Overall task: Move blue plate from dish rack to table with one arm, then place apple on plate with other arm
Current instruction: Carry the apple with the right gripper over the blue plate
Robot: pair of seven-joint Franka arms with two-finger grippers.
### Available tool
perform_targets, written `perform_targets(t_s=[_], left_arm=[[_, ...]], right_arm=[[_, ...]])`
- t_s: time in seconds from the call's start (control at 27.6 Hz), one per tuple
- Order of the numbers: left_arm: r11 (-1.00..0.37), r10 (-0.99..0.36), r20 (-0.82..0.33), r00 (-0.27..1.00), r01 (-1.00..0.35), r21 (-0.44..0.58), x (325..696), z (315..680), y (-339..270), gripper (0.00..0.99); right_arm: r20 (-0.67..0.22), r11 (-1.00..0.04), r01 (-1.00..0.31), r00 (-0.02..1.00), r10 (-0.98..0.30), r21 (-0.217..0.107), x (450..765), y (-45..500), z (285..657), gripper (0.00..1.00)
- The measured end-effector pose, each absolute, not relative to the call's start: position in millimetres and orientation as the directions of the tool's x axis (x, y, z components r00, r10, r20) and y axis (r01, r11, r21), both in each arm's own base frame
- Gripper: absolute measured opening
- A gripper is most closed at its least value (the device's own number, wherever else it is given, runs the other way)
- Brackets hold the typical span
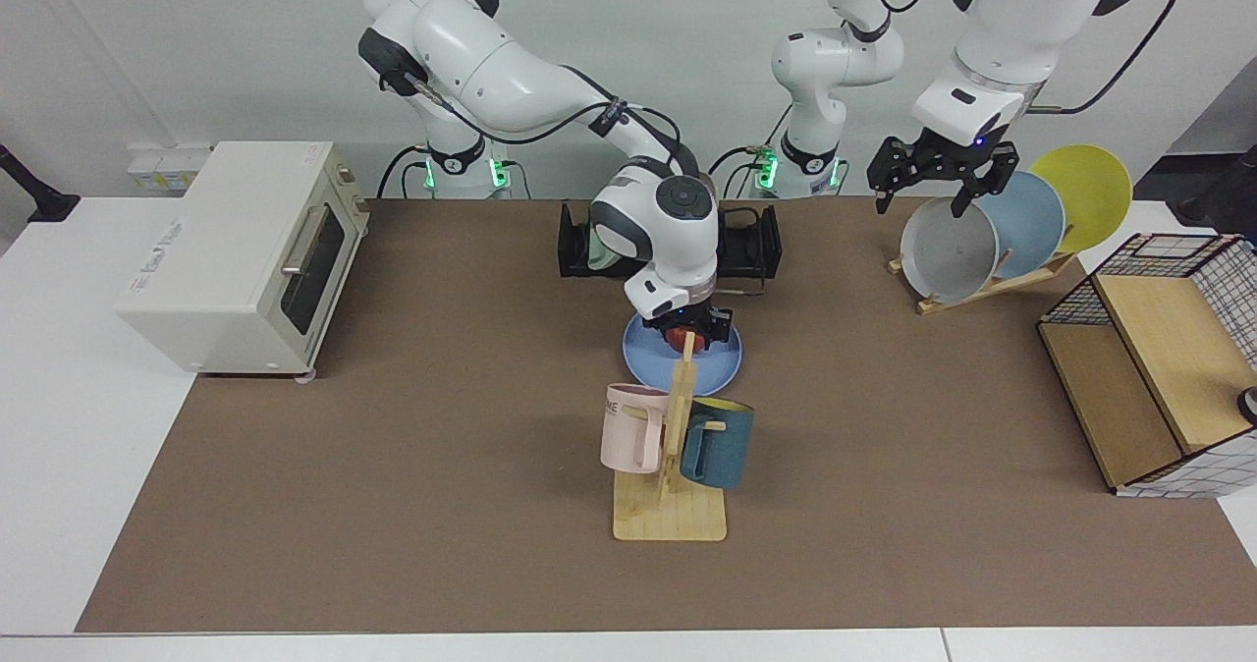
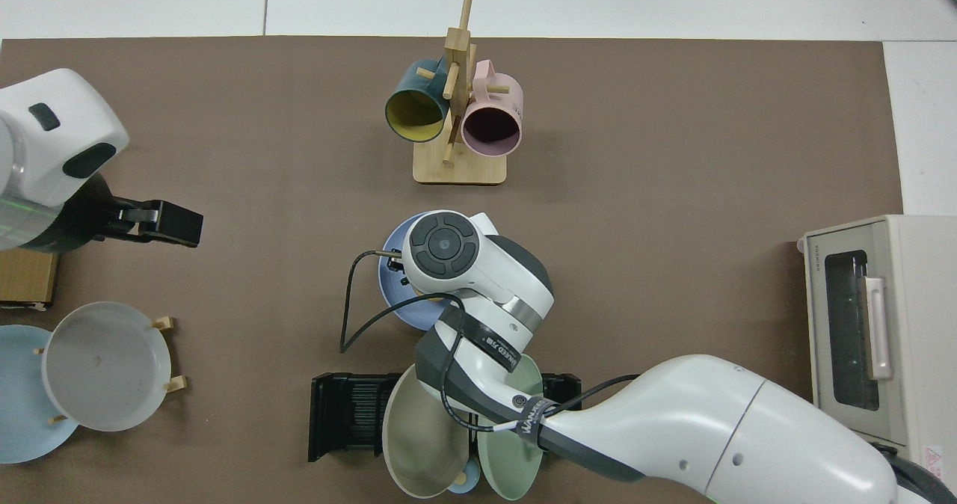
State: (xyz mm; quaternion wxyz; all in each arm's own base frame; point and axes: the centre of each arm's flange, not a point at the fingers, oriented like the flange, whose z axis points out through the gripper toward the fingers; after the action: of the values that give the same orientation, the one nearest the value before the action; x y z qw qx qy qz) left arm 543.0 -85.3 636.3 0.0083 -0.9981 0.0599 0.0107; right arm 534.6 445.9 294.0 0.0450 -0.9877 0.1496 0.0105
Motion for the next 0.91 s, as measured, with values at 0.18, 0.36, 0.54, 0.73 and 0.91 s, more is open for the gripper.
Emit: perform_targets(t_s=[0.18,0.36,0.54,0.73,0.91], left_arm=[[-0.996,-0.087,-0.022,0.996,-0.087,-0.015,545.5,636.3,-67.7,0.991],[-0.998,-0.058,-0.022,0.998,-0.059,-0.015,547.2,636.3,-52.0,0.991],[-0.999,-0.041,-0.022,0.999,-0.041,-0.015,548.1,636.3,-42.3,0.991],[-0.999,-0.037,-0.022,0.999,-0.037,-0.015,548.2,636.3,-40.2,0.991],[-0.999,-0.037,-0.022,0.999,-0.037,-0.015,548.2,636.3,-40.3,0.991]], right_arm=[[-0.038,-0.950,-0.302,0.953,-0.300,-0.076,537.8,444.8,290.5,0.82],[-0.039,-0.948,-0.309,0.951,-0.307,-0.077,546.5,448.1,321.9,1.00],[-0.036,-0.957,-0.281,0.959,-0.279,-0.076,556.0,446.9,365.2,1.00],[0.003,-0.980,-0.192,0.981,-0.192,-0.061,570.0,426.4,395.9,1.00],[0.049,-0.994,-0.105,0.993,-0.107,-0.030,592.5,384.2,424.8,1.00]])
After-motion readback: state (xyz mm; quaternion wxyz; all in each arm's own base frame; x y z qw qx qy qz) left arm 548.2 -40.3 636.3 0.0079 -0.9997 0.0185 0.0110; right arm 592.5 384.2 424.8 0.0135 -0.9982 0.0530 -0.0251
